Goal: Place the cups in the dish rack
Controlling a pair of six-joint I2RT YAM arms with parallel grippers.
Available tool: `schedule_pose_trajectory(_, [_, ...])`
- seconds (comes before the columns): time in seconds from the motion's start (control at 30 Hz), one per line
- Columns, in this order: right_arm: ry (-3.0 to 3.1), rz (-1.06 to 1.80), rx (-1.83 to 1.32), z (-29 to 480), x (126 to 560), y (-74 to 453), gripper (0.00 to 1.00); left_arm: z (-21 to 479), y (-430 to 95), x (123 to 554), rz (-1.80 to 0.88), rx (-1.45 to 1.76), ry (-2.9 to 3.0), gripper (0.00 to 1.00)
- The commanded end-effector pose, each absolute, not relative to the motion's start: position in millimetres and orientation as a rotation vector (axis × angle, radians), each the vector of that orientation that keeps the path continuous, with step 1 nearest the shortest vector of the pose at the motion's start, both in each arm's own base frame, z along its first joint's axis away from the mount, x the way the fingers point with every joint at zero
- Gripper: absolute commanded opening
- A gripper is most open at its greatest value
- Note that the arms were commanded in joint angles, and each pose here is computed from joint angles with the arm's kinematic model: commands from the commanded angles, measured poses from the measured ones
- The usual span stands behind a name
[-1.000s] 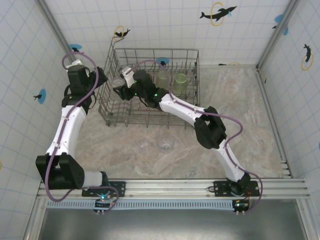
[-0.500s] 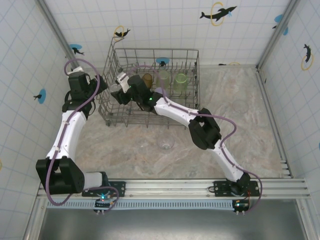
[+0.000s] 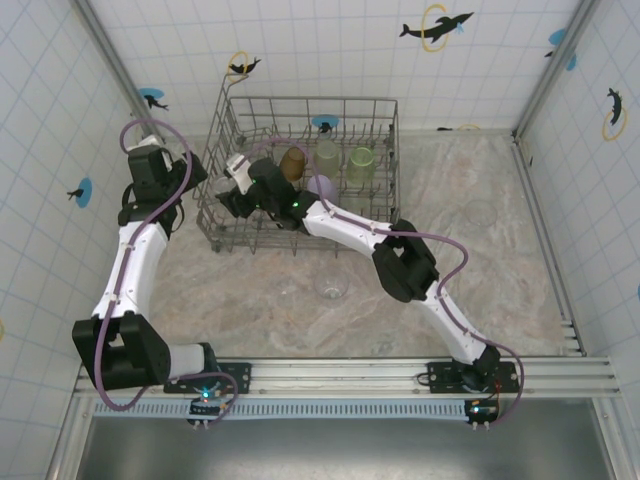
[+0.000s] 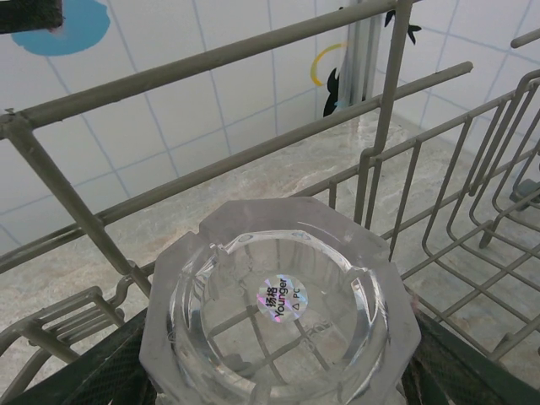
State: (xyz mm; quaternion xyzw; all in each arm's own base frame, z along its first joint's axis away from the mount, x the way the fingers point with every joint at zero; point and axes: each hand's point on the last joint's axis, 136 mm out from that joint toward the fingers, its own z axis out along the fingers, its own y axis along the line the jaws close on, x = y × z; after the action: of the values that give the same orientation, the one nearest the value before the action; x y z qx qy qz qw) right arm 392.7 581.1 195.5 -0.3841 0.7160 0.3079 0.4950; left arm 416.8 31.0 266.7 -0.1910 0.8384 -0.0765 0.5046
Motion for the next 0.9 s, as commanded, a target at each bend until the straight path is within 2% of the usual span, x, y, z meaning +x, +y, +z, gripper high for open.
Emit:
schedule_pose_trajectory(0.0, [1.683, 0.779, -0.917, 208.2, 393.5, 592.3, 0.52, 262.9, 31.7, 415.1, -0.227, -0.468, 2.038, 0.97])
schedule_pose_trajectory(0.87, [1.768, 0.759, -1.04, 167.8, 358.3, 598.5, 0.51, 258.6, 36.5, 413.8, -0.257, -0.488, 2.038, 0.97])
